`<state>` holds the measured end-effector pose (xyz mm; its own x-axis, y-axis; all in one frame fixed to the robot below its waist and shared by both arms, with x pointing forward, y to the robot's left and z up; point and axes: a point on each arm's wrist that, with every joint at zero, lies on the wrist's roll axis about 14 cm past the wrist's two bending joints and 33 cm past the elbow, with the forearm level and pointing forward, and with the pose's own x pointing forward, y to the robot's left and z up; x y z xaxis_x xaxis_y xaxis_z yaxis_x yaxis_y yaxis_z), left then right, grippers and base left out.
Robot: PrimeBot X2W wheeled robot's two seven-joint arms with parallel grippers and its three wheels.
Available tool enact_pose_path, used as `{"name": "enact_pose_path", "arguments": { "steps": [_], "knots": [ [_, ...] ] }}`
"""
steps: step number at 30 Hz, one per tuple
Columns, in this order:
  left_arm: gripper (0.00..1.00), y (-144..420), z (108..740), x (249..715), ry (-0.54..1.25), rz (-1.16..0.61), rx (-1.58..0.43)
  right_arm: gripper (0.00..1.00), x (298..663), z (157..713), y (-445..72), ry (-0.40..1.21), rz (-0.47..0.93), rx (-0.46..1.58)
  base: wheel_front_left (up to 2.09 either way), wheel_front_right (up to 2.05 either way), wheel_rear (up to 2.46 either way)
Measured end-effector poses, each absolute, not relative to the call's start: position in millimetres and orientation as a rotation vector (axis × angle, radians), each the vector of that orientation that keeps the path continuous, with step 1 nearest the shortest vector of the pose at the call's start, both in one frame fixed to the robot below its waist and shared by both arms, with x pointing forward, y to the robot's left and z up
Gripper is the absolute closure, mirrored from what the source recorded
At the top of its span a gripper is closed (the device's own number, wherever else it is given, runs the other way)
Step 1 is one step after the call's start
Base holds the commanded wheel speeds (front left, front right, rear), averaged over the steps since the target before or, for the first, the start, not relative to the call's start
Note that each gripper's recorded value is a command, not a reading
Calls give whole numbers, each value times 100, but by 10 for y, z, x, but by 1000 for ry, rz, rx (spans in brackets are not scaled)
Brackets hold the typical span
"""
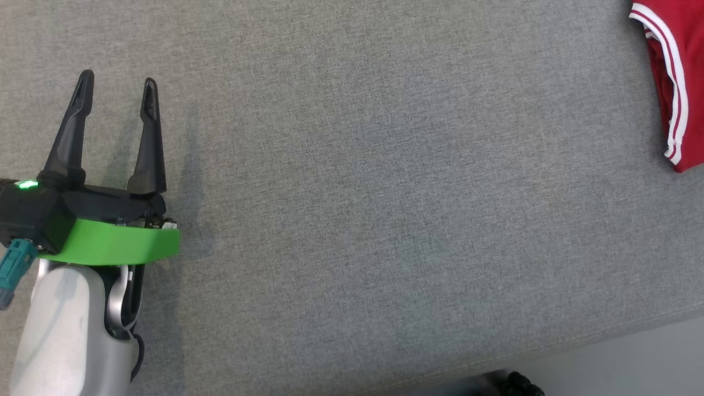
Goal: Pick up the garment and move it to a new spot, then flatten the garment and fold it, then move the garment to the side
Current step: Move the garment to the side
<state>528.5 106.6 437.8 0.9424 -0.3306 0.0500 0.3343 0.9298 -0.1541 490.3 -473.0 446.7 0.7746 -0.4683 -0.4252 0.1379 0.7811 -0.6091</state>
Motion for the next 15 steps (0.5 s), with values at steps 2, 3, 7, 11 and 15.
{"name": "enact_pose_path", "arguments": {
  "steps": [2, 3, 7, 11, 15],
  "knots": [
    [0, 1060, 4415, 5266, -29, -341, -164, 0, 4908, 4501, -4708, 583, -350, -589, 0, 0, 0],
    [0, 1059, 4437, 5253, -32, -338, -167, 0, 4925, 4530, -4666, 553, -345, -576, 0, 0, 0],
    [0, 1078, 4484, 5169, -27, -322, -186, 0, 5003, 4674, -4453, 448, -299, -564, 0, 0, 0],
    [0, 1123, 4513, 5034, -10, -296, -202, 0, 5054, 4751, -4045, 338, -208, -504, 0, 0, 0],
    [0, 1224, 4557, 4888, 0, -263, -201, 0, 5051, 4840, -3533, 232, -95, -409, 0, 0, 0]
  ]
}}
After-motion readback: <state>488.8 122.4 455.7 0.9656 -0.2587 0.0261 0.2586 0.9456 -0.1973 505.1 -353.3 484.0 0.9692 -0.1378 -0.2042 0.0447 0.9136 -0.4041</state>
